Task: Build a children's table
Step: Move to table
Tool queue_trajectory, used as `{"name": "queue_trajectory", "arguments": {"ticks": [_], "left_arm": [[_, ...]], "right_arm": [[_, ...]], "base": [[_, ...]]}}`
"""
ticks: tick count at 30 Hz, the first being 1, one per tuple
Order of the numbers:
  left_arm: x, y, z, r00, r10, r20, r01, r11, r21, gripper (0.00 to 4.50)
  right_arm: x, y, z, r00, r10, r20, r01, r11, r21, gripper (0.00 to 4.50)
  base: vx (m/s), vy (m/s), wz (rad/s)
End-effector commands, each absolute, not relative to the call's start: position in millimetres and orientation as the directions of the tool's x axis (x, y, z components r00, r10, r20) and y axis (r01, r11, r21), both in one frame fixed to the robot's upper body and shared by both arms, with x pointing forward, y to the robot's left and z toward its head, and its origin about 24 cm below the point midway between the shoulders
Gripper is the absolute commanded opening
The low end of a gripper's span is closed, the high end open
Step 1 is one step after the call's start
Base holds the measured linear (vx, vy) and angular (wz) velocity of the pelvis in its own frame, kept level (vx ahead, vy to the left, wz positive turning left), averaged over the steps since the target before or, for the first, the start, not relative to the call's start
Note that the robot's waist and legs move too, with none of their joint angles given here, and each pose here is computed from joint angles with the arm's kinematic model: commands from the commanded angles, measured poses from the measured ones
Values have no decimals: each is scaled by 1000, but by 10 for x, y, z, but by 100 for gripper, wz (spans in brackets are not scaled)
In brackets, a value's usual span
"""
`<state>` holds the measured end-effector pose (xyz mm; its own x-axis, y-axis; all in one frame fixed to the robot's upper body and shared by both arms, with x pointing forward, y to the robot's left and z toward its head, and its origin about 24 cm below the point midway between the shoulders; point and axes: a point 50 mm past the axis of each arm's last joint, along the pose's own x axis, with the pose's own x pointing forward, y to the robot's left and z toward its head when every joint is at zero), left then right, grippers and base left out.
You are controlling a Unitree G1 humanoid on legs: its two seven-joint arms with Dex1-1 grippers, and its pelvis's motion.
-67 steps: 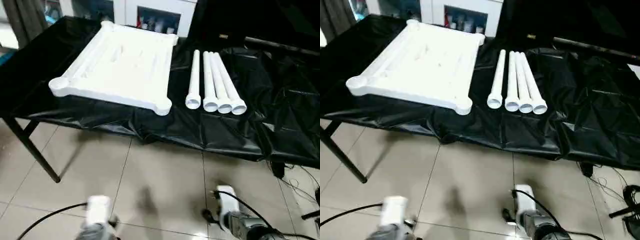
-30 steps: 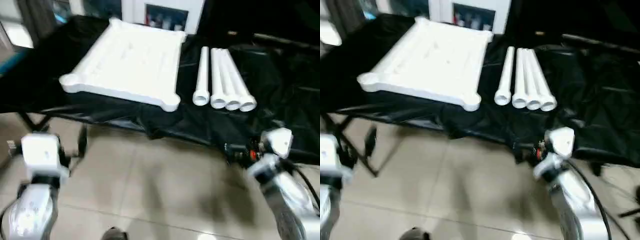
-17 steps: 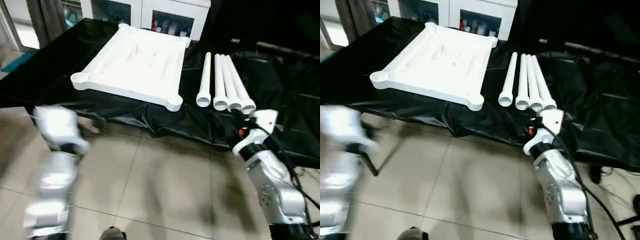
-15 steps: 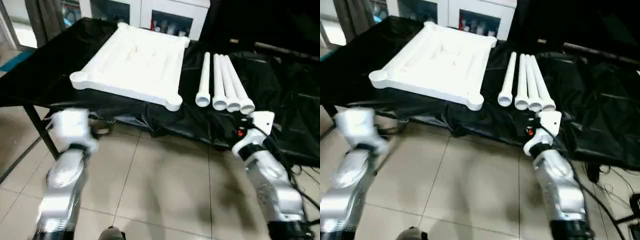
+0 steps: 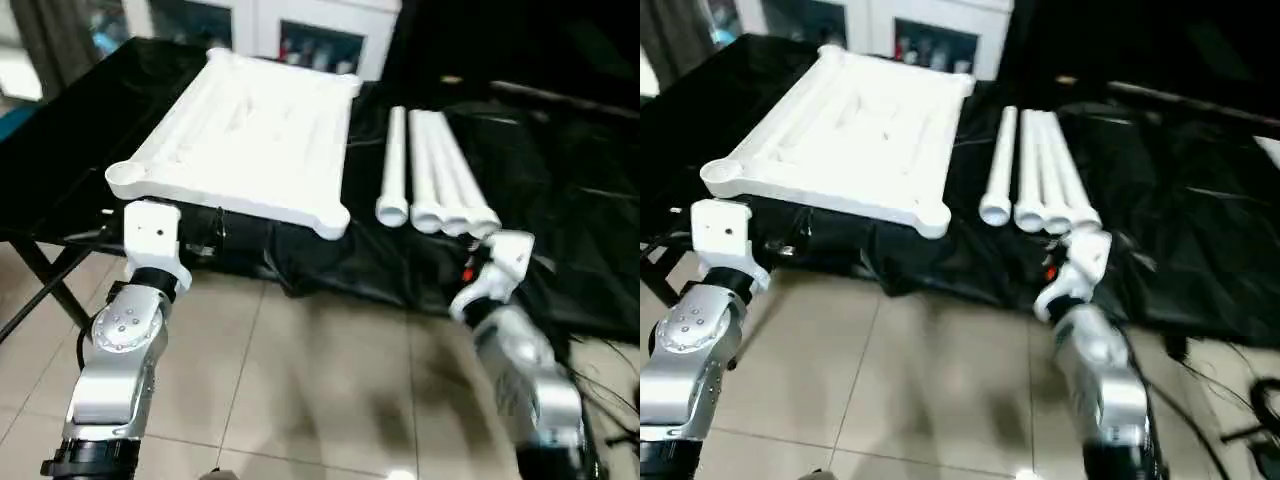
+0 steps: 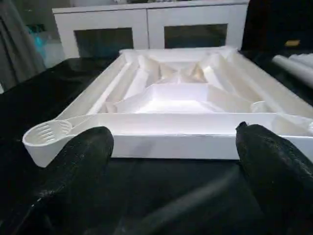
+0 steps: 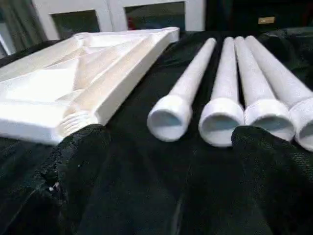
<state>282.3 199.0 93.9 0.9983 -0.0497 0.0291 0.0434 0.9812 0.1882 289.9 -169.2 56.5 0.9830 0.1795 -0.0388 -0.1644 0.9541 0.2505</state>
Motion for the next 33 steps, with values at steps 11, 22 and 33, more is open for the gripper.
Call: {"name": "queue_trajectory", "arguments": {"ticks": [11, 22, 33], "left_arm": [[2943, 1853, 986, 992, -125, 37, 115, 973, 200, 450], [2979, 1811, 963, 989, -143, 30, 135, 971, 197, 450], [2984, 1774, 898, 989, -147, 25, 140, 974, 180, 450]], "right_arm": [[2926, -1593, 593, 989, 149, -20, -141, 962, 235, 450], [2874, -1686, 555, 993, 106, -44, -93, 971, 222, 450], [2908, -1643, 590, 991, 133, -36, -122, 971, 206, 450]], "base": [[104, -35, 0], [150, -18, -8], [152, 27, 5]]}}
